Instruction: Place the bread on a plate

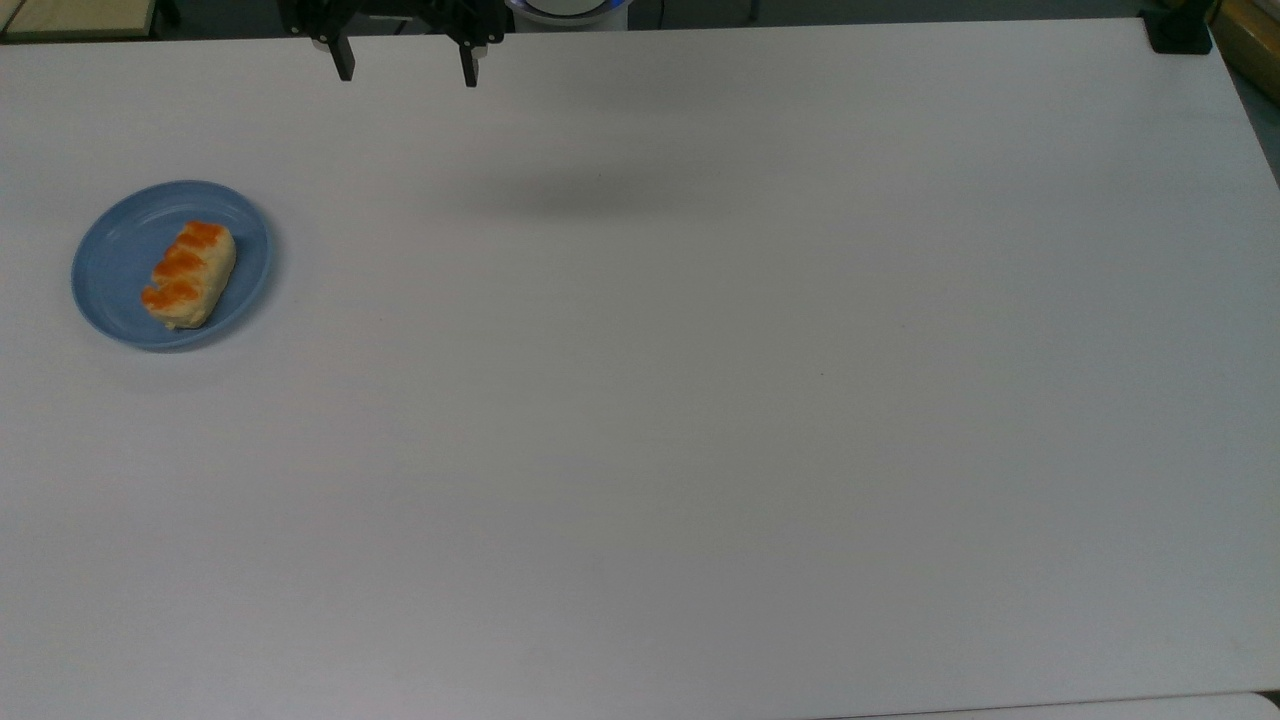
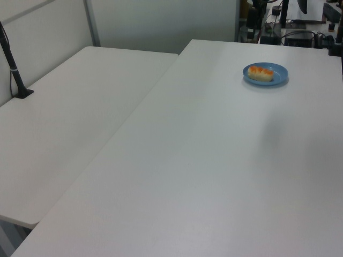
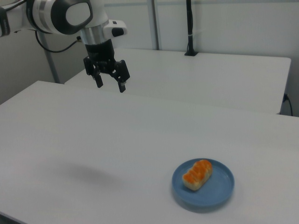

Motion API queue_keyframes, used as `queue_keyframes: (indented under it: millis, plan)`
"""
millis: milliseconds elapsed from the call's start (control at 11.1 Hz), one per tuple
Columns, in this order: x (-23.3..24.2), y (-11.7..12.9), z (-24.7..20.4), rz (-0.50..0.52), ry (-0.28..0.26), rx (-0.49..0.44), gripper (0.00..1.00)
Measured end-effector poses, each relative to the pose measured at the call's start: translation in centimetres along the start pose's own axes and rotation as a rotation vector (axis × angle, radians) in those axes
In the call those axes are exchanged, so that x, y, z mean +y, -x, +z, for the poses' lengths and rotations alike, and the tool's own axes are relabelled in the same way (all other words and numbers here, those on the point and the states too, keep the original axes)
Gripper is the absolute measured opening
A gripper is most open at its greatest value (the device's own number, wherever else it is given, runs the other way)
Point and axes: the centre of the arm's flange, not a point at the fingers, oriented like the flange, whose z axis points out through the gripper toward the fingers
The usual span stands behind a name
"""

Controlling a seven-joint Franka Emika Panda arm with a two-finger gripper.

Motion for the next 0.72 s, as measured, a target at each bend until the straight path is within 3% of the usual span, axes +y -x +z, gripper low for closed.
queue_keyframes:
  millis: [723]
  plan:
    - [0.6,0.1,-0.1,0.014,0.001,0.001,1.0]
